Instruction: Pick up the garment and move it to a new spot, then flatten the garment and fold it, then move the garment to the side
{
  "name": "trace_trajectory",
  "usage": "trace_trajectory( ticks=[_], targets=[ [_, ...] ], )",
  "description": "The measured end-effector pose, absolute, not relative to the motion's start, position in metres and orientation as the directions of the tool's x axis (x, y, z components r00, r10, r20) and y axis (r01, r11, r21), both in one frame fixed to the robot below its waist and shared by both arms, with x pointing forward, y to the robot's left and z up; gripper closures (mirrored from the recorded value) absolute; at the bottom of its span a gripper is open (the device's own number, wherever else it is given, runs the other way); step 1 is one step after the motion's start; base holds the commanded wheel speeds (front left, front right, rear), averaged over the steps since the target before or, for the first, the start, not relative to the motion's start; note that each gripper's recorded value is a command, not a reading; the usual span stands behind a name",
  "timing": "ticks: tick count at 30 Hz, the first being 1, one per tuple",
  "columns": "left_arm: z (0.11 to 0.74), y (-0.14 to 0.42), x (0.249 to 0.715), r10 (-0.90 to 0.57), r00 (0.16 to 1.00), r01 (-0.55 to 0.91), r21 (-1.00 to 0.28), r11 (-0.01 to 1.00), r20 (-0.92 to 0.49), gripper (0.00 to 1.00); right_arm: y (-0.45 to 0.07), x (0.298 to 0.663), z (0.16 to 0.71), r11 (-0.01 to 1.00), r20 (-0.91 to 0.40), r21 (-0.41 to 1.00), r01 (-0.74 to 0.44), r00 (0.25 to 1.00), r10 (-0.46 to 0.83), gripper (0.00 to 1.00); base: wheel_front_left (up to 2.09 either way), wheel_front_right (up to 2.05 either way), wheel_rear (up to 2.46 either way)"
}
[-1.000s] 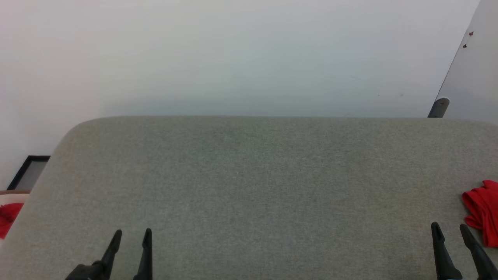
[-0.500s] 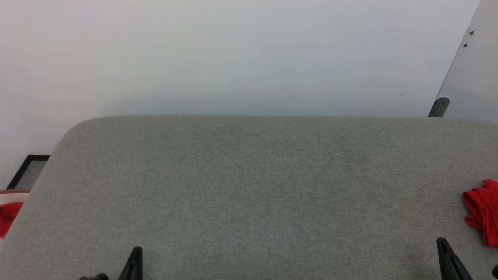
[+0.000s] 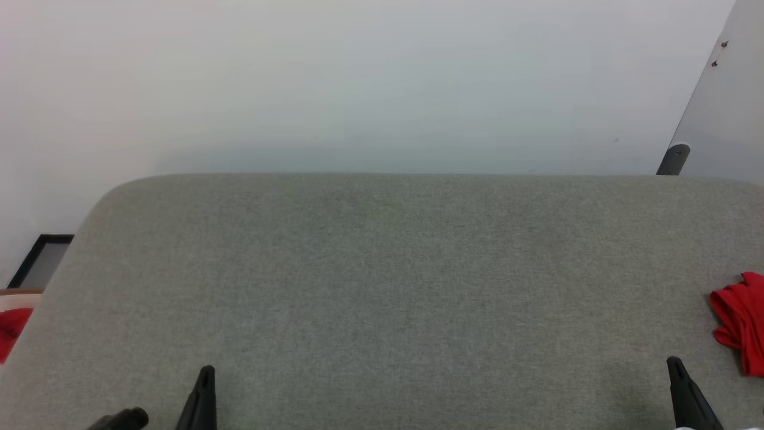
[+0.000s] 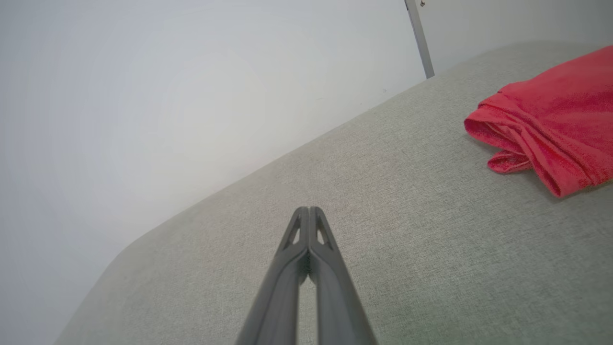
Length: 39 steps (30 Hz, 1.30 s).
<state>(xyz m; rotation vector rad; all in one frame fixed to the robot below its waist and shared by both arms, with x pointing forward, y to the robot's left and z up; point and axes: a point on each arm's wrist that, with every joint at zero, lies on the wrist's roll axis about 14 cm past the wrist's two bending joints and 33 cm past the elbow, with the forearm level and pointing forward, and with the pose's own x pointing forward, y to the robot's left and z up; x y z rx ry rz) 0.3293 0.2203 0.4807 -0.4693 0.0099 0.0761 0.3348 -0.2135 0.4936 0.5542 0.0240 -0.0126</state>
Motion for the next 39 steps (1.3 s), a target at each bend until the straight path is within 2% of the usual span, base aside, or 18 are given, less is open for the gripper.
trace_trajectory(
  ticks=[18,39],
  targets=[
    [0.484,0.221,0.342,0.085,0.995,-0.095,-0.671,0.735,-0.047,1.0,-0.212,0.348,0.496,0.691,-0.031,0.722,0.037,0.999,-0.021,1.0,0.0,0.0,0.0],
    [0.489,0.216,0.355,0.073,0.996,-0.085,-0.838,0.539,-0.054,1.0,-0.209,0.36,0.498,0.505,-0.035,0.862,0.039,0.999,-0.018,1.0,0.0,0.0,0.0]
  ],
)
